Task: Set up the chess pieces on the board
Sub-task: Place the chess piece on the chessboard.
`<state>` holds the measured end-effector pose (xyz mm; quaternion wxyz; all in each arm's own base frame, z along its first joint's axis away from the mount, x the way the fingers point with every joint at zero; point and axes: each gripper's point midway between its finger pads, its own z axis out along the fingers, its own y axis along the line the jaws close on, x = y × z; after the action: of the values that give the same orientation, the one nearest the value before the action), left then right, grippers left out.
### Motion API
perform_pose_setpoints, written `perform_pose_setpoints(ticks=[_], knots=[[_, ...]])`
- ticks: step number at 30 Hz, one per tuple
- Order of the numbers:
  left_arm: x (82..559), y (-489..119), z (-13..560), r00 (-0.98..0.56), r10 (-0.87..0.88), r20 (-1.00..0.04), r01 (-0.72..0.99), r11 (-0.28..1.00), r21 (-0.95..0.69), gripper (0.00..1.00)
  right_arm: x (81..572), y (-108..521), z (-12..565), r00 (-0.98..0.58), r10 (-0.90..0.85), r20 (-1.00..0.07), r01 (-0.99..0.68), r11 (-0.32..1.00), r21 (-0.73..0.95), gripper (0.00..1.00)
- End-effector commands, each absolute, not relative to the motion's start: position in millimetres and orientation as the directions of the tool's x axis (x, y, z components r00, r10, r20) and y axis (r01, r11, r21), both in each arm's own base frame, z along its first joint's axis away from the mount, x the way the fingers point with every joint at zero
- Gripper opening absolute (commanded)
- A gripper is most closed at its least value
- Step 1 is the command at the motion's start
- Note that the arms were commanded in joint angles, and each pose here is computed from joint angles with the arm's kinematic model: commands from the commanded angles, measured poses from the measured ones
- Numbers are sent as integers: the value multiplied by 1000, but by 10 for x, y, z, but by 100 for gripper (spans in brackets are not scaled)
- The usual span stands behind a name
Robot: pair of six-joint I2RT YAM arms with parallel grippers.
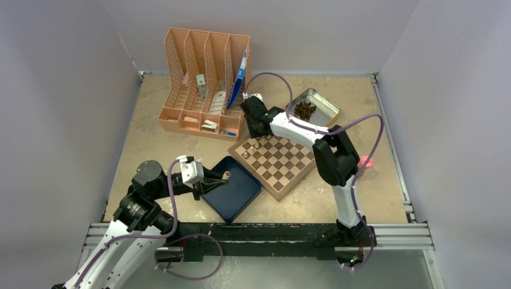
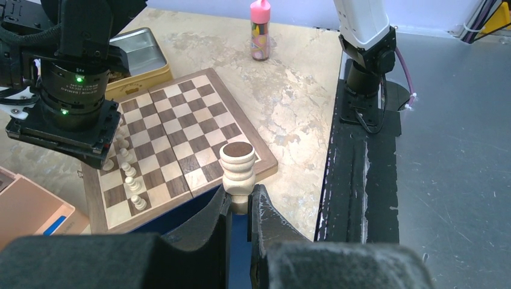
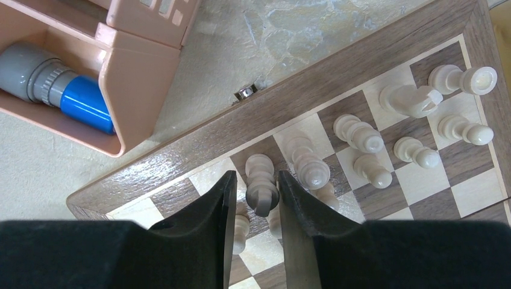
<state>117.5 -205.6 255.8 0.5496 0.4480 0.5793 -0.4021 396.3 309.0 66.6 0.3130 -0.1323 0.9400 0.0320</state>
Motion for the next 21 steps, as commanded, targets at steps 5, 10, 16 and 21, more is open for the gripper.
perform_pose_setpoints(ticks=[5, 10, 16, 21], knots=[[1178, -2038, 2720, 71, 61, -996, 956, 281, 86, 1, 4035, 3138, 1114, -737, -178, -652, -258, 966, 29, 38], [1186, -2036, 2721, 78, 48, -996, 953, 289, 88, 1, 3930, 3095, 1400, -724, -167, -670, -276, 960, 58, 41], [1193, -2066, 2690, 44, 50, -998, 959, 278, 56, 1, 3795, 2973, 1857, -676, -129, -725, -282, 955, 93, 43], [1220, -2108, 2653, 1, 57, -998, 964, 266, 16, 1, 3684, 3053, 2264, -599, -117, -792, -387, 908, 158, 43]])
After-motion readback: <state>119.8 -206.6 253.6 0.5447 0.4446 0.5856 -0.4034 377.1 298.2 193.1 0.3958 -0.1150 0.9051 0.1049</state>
